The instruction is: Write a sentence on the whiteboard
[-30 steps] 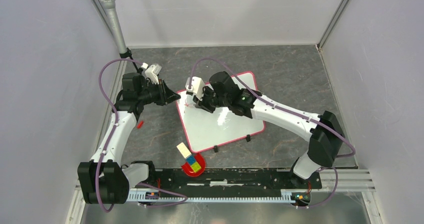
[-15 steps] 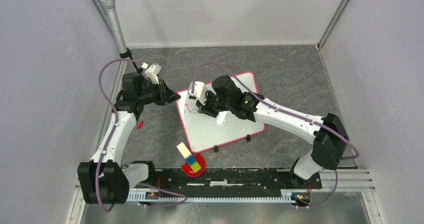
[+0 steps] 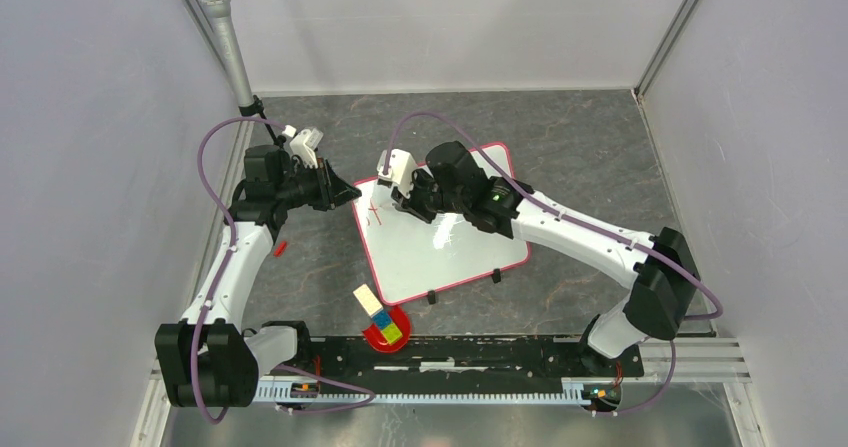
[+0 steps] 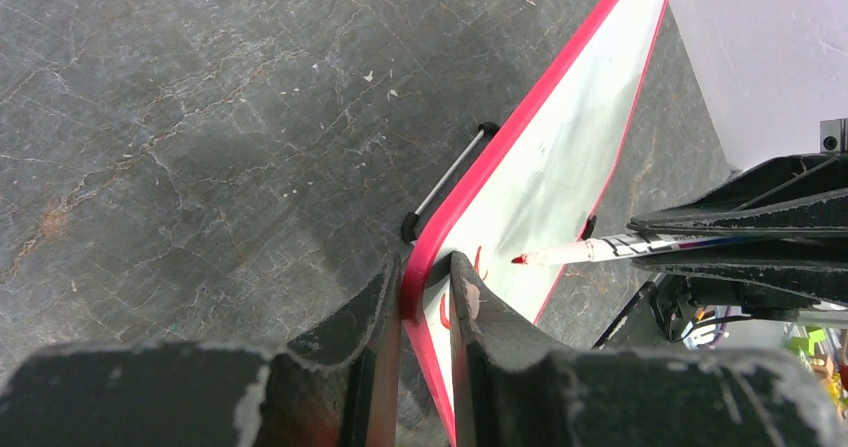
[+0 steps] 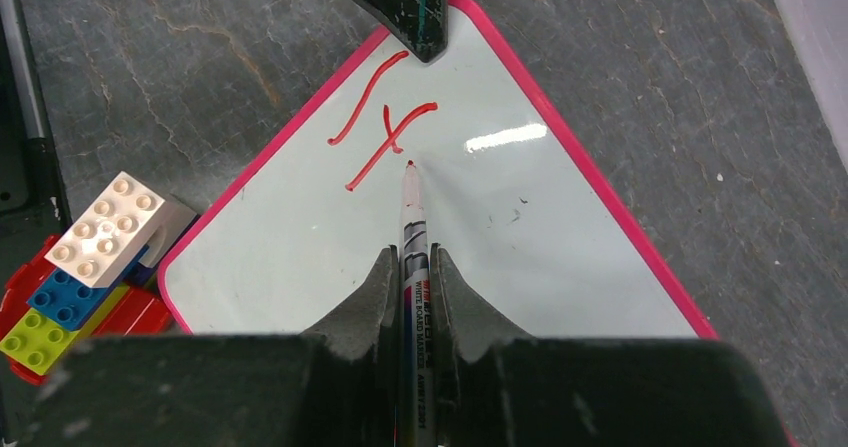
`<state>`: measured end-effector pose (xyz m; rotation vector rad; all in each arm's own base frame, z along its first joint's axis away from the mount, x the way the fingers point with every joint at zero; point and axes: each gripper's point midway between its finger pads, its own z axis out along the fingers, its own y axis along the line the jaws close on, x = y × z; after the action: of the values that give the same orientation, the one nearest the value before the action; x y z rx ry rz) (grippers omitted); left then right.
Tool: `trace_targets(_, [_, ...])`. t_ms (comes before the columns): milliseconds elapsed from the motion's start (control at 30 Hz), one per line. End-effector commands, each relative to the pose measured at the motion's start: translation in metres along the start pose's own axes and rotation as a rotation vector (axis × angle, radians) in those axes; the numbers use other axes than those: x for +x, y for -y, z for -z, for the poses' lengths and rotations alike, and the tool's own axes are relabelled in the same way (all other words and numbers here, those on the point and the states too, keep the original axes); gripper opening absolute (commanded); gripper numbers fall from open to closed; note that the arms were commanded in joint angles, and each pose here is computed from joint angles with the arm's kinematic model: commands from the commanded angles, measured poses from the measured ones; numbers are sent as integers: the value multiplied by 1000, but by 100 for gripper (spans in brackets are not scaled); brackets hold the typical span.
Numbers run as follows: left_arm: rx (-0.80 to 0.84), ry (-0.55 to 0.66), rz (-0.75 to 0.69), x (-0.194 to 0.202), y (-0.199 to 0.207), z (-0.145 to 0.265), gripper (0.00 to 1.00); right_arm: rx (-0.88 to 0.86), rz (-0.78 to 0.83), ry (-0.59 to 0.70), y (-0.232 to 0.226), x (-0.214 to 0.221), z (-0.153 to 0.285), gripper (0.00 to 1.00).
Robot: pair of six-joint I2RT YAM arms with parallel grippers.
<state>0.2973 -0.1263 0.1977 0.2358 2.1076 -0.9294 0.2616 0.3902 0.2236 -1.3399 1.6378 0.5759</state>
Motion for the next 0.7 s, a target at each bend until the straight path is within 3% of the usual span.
trace_targets(0, [9,6,-49,-2,3,2,7,54,24,32,15,-18,2,0])
trace_targets(667, [4,4,-54,-2,1,2,7,-8,24,-32,0,11,-2,0])
